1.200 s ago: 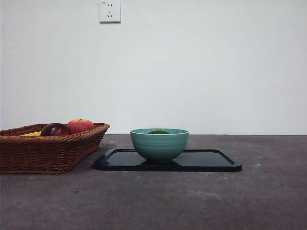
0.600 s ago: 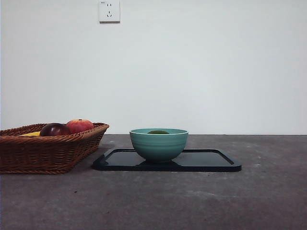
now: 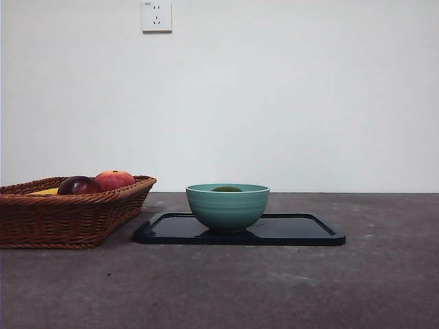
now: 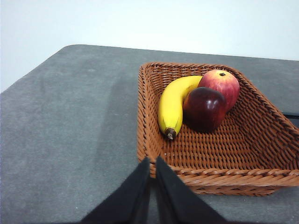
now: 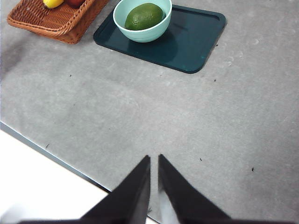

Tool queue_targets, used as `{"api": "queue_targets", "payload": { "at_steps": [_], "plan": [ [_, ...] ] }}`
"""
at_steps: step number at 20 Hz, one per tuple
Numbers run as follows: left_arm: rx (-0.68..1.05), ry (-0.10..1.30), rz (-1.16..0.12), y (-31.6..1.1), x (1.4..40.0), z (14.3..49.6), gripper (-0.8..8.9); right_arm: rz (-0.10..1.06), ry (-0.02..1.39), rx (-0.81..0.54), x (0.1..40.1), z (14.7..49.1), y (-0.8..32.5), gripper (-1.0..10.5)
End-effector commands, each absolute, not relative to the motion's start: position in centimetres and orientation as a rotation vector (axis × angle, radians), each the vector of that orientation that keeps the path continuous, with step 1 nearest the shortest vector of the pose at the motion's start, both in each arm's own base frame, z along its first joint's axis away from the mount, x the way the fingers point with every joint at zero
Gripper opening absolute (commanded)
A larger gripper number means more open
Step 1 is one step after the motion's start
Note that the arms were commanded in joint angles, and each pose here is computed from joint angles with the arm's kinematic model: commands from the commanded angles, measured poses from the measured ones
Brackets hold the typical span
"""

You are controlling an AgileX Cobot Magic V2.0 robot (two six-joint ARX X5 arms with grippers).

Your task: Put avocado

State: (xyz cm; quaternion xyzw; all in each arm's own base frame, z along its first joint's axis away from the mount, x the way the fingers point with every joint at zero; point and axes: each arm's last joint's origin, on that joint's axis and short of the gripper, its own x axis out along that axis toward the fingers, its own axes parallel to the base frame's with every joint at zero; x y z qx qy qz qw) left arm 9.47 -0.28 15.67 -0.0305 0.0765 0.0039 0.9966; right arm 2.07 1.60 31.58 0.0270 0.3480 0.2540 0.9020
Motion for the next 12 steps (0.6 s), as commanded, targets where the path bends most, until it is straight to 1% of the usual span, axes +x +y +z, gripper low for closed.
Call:
{"api": "queue_targets", "payload": {
  "at_steps": [1,10,11,12],
  "plan": [
    [-0.049,0.179,0.006,-0.29,9.56,14.92,0.19,0.536,0.703,0.070,2.04,31.87,1.60,0.2],
    [-0.049,0.180,0.006,-0.29,9.56,14.91,0.19,0.536,0.703,0.070,2.04,31.88,1.60,0.2],
    [-0.049,0.180,0.006,-0.29,9.56,14.91,0.19,0.525,0.692,0.055,2.06,31.89,1.55,0.2],
    [-0.049,0.180,0.006,-0.29,9.56,14.91,0.19,0.495,0.651,-0.034,2.16,31.91,1.39,0.2]
  ]
}}
